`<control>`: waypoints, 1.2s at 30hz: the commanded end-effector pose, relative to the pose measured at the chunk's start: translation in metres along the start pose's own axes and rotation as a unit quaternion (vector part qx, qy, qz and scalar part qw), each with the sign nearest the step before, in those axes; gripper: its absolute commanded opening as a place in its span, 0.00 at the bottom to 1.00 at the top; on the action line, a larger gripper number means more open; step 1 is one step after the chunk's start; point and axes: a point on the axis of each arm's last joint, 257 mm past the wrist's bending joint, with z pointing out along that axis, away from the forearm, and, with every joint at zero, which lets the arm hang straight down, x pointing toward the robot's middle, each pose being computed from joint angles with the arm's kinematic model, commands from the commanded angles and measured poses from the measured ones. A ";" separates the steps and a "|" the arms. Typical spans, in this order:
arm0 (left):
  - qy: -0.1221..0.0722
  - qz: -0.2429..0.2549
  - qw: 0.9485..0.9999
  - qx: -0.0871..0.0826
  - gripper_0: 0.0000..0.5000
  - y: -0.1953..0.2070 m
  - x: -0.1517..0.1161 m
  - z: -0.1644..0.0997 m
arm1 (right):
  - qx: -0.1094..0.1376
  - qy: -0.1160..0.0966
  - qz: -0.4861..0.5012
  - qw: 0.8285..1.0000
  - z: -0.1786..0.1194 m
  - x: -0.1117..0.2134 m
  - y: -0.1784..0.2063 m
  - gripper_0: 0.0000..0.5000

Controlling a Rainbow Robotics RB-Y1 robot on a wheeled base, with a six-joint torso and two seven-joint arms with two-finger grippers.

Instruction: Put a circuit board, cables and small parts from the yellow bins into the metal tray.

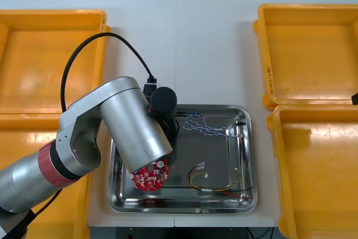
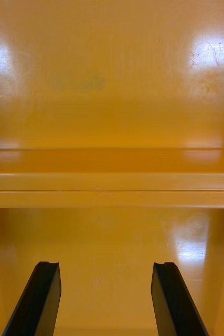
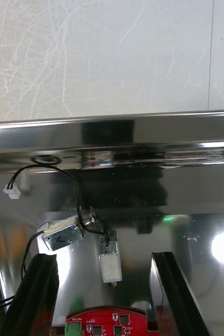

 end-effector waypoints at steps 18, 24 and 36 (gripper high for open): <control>-0.003 -0.055 0.998 0.033 1.00 -0.017 -0.006 -0.015 | 0.010 -0.018 0.021 1.000 -0.013 -0.006 -0.007 1.00; 0.011 -0.042 0.999 0.024 1.00 -0.012 -0.008 -0.030 | 0.010 -0.018 0.021 1.000 -0.013 -0.006 -0.007 1.00; 0.010 -0.027 0.999 0.027 1.00 0.000 -0.027 -0.054 | 0.010 -0.018 0.021 1.000 -0.013 -0.006 -0.007 1.00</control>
